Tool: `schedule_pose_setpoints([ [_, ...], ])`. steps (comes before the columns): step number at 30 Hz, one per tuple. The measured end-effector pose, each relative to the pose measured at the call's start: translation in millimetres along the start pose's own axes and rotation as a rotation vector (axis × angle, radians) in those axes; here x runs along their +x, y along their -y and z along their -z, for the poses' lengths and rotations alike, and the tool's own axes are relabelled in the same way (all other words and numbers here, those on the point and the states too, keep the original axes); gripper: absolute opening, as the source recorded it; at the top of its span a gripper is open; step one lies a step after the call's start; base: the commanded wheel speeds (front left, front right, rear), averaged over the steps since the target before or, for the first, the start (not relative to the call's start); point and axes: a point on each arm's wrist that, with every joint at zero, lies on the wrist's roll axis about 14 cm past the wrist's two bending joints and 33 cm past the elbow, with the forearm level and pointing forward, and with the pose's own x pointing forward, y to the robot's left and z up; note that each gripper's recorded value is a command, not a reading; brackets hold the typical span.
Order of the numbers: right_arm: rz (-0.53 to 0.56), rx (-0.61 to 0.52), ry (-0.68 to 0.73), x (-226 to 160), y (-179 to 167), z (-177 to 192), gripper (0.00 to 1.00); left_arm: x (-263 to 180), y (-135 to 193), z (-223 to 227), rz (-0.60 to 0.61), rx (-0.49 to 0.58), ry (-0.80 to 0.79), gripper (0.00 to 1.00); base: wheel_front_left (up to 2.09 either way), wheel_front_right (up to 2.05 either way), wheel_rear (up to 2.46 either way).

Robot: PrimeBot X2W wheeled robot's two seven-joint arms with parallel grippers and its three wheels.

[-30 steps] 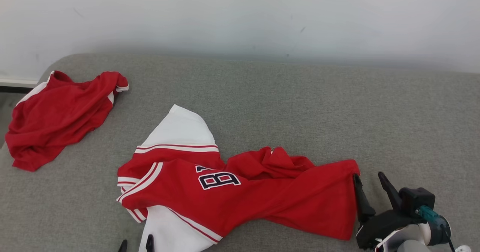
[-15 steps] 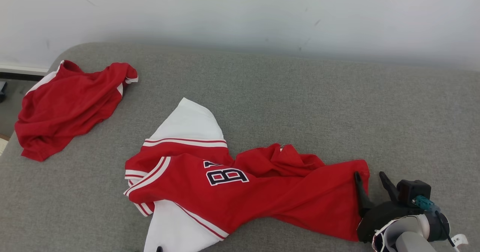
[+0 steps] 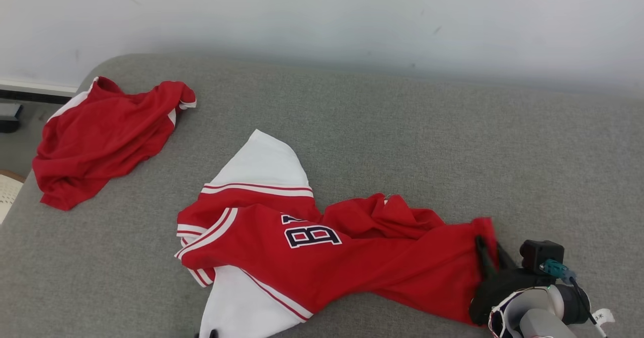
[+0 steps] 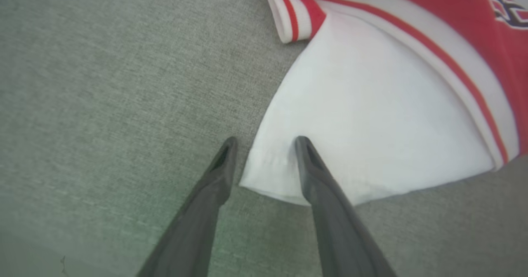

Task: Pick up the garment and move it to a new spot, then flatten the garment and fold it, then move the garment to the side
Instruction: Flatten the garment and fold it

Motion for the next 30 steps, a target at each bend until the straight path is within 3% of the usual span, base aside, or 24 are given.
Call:
schedule_pose_setpoints([
  [12, -0.005, -0.002, 0.091, -22.0, -0.2, -20.1, 0.00, -6.1, 18.4, -24.9, 0.068, -0.018, 0.114, 0.00, 0.00, 0.00, 0.00],
  [30, 0.024, 0.014, 0.121, -50.4, 9.6, -16.9, 0.00, -21.9, 21.7, -44.7, 0.075, -0.017, 0.199, 0.00, 0.00, 0.00, 0.00],
])
